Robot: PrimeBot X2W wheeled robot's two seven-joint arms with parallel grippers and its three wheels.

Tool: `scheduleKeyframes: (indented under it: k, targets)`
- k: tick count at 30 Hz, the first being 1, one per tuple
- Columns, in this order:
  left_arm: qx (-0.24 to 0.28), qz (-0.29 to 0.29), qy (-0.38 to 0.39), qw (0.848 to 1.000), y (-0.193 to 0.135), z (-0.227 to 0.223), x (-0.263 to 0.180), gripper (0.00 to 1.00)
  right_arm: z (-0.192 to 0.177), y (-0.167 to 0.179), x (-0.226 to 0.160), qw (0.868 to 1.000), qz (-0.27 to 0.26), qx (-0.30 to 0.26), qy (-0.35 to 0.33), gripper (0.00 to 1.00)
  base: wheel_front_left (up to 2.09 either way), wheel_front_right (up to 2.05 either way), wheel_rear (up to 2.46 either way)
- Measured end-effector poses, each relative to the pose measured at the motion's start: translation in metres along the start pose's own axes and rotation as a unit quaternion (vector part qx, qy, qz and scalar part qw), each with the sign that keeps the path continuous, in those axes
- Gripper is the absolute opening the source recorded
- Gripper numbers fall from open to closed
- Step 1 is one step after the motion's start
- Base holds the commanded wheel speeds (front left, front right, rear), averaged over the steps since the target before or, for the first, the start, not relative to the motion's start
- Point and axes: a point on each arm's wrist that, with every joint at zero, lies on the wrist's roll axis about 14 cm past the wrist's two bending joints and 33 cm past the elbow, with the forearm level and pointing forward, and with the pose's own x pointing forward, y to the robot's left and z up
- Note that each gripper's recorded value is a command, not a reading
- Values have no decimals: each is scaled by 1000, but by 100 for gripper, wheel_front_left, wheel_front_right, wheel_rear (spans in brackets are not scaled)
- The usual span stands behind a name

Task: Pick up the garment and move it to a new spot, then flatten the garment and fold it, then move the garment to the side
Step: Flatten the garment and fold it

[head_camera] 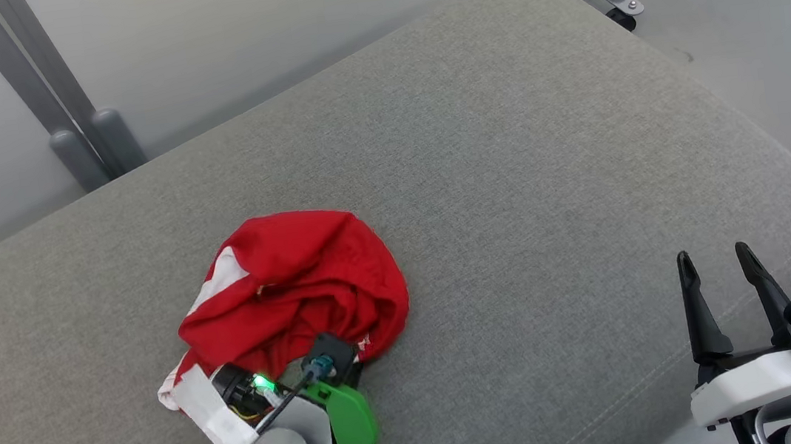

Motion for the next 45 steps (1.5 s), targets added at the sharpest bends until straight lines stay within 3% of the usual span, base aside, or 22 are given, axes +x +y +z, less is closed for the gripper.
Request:
scheduleKeyframes:
  k: [3, 6, 12, 14, 18, 21, 24, 26, 29, 33, 35, 37, 38, 40, 44, 45]
  targets:
    - [-56, -7, -47, 997, -1, 30, 2, 0, -3, 4, 1, 1000, 7, 1, 4, 100, 0, 0, 0]
    - [-96, -20, -143, 985, 3, 100, -2, 0, -11, 10, 0, 1000, 16, 3, 17, 100, 0, 0, 0]
    - [-121, -64, -331, 934, 15, 252, -57, 0, -15, 25, 7, 999, 38, 9, 21, 100, 0, 0, 0]
    - [-131, -45, -373, 917, 32, 284, -79, 0, -16, 29, 9, 999, 45, 12, 20, 100, 0, 0, 0]
    - [-136, 9, -410, 902, 66, 306, -104, 0, -15, 38, 14, 998, 57, 16, 17, 100, 0, 0, 0]
    - [-164, 37, -392, 905, 80, 281, -103, 0, -14, 43, 16, 998, 64, 18, 17, 100, 0, 0, 0]
    - [-206, 52, -339, 916, 81, 219, -90, 0, -18, 48, 17, 997, 71, 20, 23, 100, 0, 0, 0]
    - [-241, 39, -306, 920, 68, 178, -83, 0, -21, 50, 18, 997, 75, 21, 27, 100, 0, 0, 0]
    - [-332, -13, -235, 914, 19, 110, -77, 0, -26, 51, 17, 996, 77, 21, 35, 100, 0, 0, 0]
    - [-413, -43, -134, 900, -26, 27, -93, 0, -35, 55, 17, 995, 85, 17, 48, 100, 0, 0, 0]
    - [-434, -30, -108, 894, -28, -1, -106, 0, -36, 59, 19, 994, 93, 14, 50, 100, 0, 0, 0]
    - [-474, -14, -96, 875, -29, -23, -118, 0, -36, 63, 22, 994, 100, 11, 50, 100, 0, 0, 0]
    - [-495, -5, -95, 864, -28, -31, -123, 0, -37, 65, 23, 993, 105, 11, 51, 100, 0, 0, 0]
    - [-504, 9, -85, 859, -24, -44, -131, 0, -39, 73, 24, 992, 118, 8, 54, 100, 0, 0, 0]
    - [-545, 30, -89, 833, -19, -56, -141, 0, -42, 89, 27, 988, 143, 9, 57, 100, 0, 0, 0]
    - [-549, 39, -92, 830, -17, -59, -143, 30, -42, 91, 28, 987, 147, 8, 57, 100, 0, 0, 0]
